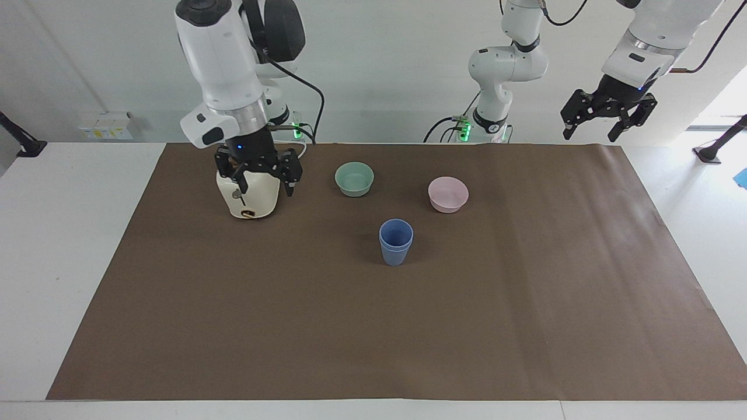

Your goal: Stack blue cups with both arms

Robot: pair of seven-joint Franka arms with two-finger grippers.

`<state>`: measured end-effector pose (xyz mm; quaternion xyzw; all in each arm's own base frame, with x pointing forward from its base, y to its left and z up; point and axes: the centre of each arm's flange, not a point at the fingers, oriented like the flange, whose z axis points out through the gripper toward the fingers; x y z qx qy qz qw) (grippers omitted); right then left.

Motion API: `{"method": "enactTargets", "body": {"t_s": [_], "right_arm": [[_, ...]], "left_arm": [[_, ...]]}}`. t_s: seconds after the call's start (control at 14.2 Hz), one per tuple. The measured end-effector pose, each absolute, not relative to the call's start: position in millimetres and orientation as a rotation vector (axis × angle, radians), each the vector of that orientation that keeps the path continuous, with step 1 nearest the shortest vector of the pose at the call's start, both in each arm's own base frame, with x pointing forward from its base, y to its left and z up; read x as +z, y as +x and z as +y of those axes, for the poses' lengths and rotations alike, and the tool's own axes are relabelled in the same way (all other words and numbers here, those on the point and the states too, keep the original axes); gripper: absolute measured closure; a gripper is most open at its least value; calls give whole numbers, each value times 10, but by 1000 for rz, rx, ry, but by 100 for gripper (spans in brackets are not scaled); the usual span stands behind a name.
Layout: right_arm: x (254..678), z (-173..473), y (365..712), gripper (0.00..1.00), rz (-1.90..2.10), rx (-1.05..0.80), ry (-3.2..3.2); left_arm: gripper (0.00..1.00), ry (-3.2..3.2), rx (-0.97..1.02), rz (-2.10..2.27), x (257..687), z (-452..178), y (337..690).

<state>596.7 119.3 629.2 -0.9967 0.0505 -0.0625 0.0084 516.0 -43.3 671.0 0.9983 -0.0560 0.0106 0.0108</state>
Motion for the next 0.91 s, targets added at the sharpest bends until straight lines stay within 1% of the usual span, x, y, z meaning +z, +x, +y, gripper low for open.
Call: {"method": "enactTargets", "body": {"t_s": [0.21,0.42,0.7,0.91], "right_arm": [[6576,849,5739,0,133,-160,-3146],[6783,491,5615,0,220,-182,-3149],[6951,158,5457,0,314,-173,-3146],[6995,-71,5396,0,375,-159,-3144]], "left_arm": [[0,3115,33,-175,6710,-433,5160],[0,3115,33,-175,6710,-433,5159],[0,3115,33,-175,6710,-433,5159],[0,3115,33,-175,6710,-433,5159]]}}
